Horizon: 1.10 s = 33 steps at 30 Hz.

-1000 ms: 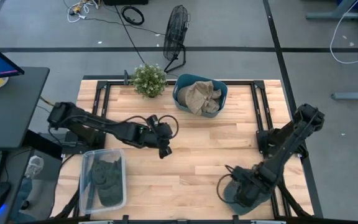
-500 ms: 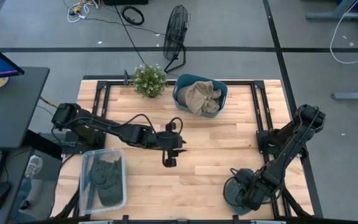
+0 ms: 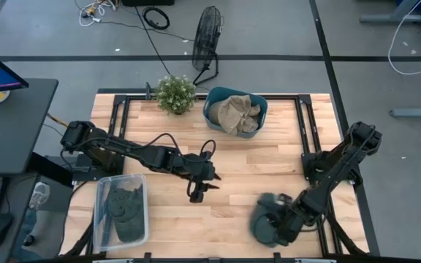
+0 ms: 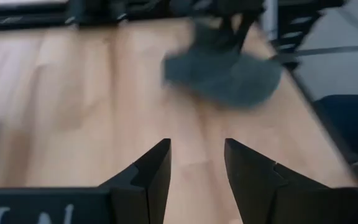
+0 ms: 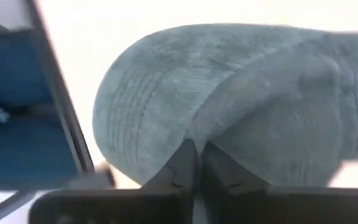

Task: Pick & Place hat
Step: Put the blue cap into the transparent bin

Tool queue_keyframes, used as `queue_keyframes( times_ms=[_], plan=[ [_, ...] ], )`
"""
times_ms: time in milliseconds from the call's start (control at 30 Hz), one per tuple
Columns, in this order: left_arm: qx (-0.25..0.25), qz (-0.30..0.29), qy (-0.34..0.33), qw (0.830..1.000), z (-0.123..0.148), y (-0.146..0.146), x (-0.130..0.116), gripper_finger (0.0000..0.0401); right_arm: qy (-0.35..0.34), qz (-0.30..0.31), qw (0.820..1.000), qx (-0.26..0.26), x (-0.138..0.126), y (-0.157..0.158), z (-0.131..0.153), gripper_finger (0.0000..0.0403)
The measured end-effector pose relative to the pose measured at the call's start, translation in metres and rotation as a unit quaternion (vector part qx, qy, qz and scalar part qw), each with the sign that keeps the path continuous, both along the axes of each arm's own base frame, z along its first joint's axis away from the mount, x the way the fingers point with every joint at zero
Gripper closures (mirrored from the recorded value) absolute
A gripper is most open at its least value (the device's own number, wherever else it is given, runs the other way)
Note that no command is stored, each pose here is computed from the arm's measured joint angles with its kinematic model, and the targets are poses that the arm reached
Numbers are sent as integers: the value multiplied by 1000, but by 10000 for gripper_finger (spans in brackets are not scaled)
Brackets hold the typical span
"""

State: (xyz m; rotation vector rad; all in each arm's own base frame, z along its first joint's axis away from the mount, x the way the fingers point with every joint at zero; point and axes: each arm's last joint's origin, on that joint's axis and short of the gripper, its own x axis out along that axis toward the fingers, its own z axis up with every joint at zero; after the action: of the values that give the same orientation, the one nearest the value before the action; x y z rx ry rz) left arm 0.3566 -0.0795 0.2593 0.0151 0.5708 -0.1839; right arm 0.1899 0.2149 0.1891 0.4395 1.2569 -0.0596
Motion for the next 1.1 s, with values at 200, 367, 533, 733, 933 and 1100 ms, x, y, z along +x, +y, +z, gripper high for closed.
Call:
queue_keyframes(
  times_ms=[200, 367, 533, 733, 933, 1100],
  plan=[
    [-26, -76, -58, 995, 11, -8, 4, 248, -144, 106, 982, -54, 51, -27, 12, 393],
    [-26, -91, -72, 993, 12, -13, 4, 248, -182, 128, 969, -106, 84, -69, 15, 395],
    [-21, -92, -52, 994, -7, -15, 14, 248, -269, 207, 935, -104, 107, -86, 26, 397],
    [-18, -81, -20, 996, -30, -12, 24, 248, -272, 239, 924, -122, 112, -99, 25, 398],
    [-45, -44, 15, 998, -37, -3, 24, 256, -274, 271, 912, -142, 113, -102, 25, 398],
    [-52, -29, 28, 998, -39, 2, 24, 272, -280, 302, 896, -164, 112, -100, 25, 398]
  ],
)
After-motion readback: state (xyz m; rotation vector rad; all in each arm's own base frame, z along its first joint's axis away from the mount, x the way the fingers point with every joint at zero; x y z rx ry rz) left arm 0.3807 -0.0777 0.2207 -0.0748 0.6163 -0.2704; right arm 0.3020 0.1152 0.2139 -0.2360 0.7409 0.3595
